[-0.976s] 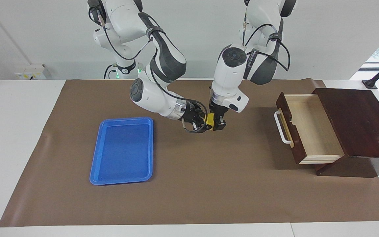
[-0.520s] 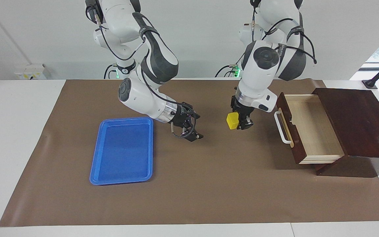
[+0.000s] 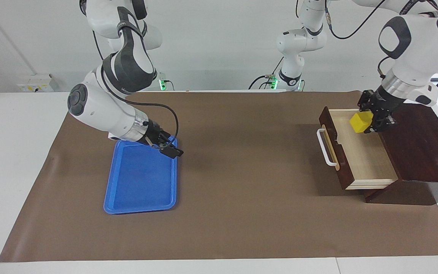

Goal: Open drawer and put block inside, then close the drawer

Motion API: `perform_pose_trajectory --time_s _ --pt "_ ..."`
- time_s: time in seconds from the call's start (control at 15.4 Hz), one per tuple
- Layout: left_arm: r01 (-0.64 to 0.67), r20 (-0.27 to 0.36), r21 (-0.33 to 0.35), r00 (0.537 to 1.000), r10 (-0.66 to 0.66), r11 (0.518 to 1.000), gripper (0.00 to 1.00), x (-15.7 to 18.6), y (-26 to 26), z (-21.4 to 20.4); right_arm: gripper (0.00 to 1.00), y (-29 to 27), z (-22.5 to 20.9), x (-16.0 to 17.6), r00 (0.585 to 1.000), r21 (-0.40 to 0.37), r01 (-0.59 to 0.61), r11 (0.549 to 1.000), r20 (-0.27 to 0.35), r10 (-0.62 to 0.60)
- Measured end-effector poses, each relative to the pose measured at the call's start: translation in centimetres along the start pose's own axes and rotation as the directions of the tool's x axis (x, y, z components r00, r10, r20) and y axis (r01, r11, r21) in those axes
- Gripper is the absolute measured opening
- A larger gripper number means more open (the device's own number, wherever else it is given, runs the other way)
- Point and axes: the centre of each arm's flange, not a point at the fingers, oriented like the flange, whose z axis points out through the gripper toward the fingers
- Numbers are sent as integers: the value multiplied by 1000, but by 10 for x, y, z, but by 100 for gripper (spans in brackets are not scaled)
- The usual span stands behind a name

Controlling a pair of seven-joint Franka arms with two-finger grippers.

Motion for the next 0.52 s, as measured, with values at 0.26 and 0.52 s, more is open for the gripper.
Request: perform_pose_trajectory --time_s 0.26,0.52 --pt "-27 -4 -6 1000 27 1000 56 10 -14 38 100 29 -35 16 903 -197 387 901 -114 -413" --pt "-45 -9 -4 999 45 999 56 4 -35 74 100 60 -76 31 746 -350 587 730 -116 -656"
